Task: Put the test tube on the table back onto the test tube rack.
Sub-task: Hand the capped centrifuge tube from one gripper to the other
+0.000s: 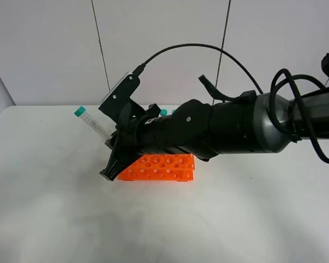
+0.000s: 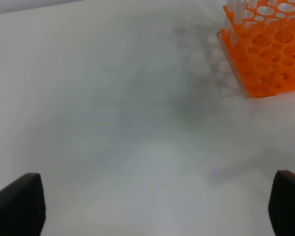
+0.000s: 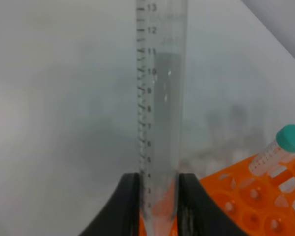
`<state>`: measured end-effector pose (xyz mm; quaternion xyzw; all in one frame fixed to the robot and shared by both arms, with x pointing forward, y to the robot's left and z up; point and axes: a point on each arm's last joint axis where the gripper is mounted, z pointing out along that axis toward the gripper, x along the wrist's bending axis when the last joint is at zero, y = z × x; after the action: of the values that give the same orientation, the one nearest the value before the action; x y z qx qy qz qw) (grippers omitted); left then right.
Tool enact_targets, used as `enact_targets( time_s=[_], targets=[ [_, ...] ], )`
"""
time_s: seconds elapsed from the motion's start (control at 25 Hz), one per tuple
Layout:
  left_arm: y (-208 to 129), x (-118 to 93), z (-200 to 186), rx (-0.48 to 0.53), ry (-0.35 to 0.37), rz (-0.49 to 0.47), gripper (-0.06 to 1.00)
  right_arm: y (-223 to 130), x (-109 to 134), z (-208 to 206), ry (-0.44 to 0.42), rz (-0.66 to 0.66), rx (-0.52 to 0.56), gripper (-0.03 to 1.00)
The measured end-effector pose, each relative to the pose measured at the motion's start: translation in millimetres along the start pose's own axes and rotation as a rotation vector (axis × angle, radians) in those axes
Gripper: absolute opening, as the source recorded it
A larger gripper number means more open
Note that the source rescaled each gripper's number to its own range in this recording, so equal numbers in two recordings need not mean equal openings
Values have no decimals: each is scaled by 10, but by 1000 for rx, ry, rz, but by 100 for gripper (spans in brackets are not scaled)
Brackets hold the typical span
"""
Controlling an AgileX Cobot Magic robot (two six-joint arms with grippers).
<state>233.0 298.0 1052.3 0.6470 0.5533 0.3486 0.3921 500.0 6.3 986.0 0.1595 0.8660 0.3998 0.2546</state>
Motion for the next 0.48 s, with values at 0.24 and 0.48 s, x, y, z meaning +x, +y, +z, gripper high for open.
enact_targets(
  time_s=[0.24,0.48],
  targets=[
    [11,0,-4,-10,1,0,100,0,0,0,0,-5,0,0],
    [26,1,-12,-23,0,20,100,2,1,0,1,-39,-2,0]
  ],
)
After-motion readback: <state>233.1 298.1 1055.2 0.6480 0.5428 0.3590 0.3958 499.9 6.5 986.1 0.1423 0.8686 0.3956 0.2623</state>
